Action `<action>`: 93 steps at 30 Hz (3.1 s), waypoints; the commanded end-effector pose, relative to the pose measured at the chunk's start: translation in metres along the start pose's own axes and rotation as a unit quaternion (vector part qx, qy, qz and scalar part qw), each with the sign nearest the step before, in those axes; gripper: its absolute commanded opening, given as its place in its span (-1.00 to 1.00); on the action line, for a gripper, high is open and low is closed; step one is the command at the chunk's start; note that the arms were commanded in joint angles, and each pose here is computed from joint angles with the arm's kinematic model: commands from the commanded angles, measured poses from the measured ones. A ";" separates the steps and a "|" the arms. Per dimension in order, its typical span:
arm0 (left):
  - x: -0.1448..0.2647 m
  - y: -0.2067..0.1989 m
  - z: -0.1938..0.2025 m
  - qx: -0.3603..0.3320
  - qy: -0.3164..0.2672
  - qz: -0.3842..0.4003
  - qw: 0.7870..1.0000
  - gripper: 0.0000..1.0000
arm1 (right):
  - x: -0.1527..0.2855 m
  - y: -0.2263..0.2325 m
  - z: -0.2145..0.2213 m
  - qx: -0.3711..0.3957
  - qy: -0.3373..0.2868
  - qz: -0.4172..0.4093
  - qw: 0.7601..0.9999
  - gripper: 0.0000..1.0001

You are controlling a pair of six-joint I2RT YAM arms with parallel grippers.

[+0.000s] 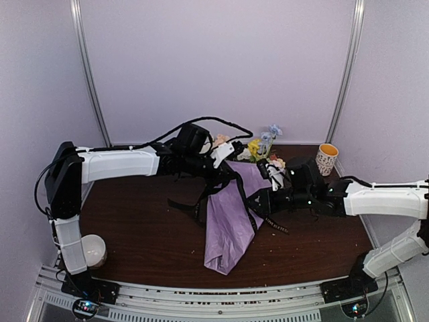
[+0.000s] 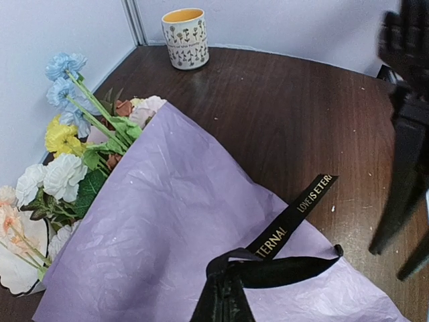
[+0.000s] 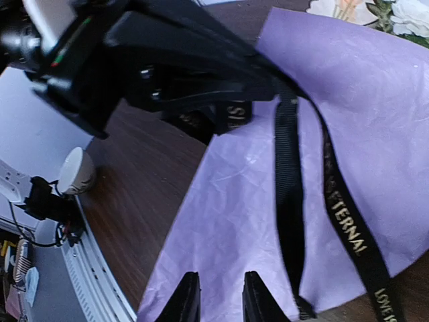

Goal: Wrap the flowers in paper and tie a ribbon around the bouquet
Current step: Cross the ribbon over the folded bouquet.

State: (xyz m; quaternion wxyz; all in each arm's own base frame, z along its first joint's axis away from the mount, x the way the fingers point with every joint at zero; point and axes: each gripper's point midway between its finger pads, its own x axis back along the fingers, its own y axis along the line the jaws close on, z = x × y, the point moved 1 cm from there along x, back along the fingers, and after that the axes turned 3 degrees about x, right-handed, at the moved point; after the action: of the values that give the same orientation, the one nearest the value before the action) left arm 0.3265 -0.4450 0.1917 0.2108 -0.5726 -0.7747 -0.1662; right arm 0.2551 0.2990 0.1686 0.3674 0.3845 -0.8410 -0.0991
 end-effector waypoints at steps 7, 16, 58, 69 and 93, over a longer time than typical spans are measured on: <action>0.005 0.014 -0.019 0.025 -0.036 -0.012 0.999 -1.00 | -0.040 0.031 -0.005 -0.035 -0.116 -0.014 0.993 -0.58; 0.022 0.008 -0.029 0.027 -0.058 -0.012 0.998 -1.00 | -0.046 -0.027 -0.010 -0.072 -0.154 0.146 0.975 -0.43; 0.035 0.012 -0.006 0.152 0.015 -0.040 0.987 -1.00 | -0.108 -0.031 -0.038 0.016 -0.070 0.101 0.992 -0.57; 0.040 0.035 0.002 0.170 0.012 -0.061 0.984 -1.00 | -0.080 -0.019 -0.010 0.026 -0.034 0.056 0.998 -1.00; 0.077 0.038 0.122 0.112 0.216 -0.017 0.970 0.21 | -0.051 0.011 0.027 0.007 0.080 -0.069 0.994 -1.00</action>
State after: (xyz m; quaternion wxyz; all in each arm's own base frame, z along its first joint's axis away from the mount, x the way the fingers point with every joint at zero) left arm 0.3340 -0.3524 0.1649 0.3650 -0.5076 -0.7666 -0.1466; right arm 0.2534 0.3451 0.1141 0.4260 0.4455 -0.7825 -0.0878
